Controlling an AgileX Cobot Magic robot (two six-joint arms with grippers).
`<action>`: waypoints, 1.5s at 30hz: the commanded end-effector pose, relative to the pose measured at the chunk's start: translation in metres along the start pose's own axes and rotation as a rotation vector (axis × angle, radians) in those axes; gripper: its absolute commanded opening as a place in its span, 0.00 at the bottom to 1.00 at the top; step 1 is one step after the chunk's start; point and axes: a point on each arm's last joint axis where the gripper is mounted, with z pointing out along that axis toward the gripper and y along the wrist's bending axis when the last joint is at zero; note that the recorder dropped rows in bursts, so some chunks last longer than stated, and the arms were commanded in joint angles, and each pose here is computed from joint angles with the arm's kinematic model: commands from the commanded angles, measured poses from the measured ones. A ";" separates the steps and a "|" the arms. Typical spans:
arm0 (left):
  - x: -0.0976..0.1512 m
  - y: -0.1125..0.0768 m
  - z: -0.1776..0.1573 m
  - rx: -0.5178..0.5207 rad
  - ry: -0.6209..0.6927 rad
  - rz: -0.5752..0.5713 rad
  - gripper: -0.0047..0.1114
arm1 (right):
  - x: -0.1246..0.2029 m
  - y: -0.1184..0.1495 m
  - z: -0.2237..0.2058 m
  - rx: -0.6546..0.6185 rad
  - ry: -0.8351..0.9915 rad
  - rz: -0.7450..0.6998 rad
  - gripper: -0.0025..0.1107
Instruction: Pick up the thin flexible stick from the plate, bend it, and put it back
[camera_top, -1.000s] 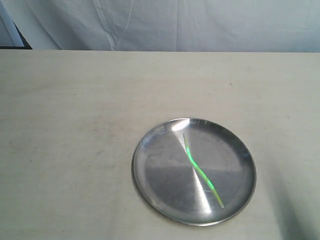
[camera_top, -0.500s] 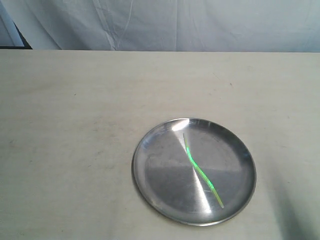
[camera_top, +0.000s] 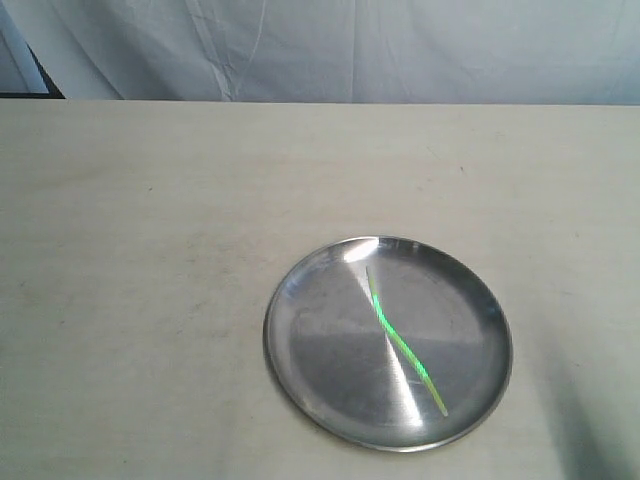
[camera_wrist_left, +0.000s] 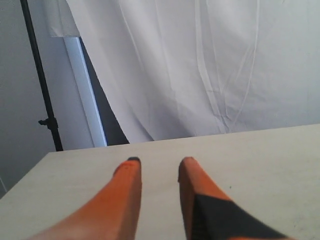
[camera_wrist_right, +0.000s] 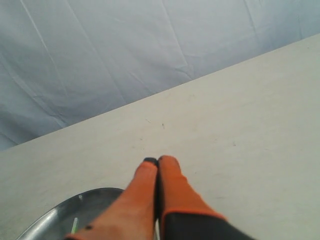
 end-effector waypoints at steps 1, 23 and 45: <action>0.006 0.001 -0.010 -0.015 0.033 -0.022 0.28 | -0.001 0.000 0.000 0.004 -0.014 -0.010 0.02; 0.023 0.000 -0.024 -0.026 0.177 -0.079 0.28 | -0.001 0.000 0.000 0.002 -0.018 -0.006 0.02; 0.022 0.000 -0.024 -0.026 0.175 -0.077 0.28 | -0.001 0.000 0.000 0.002 -0.019 -0.006 0.02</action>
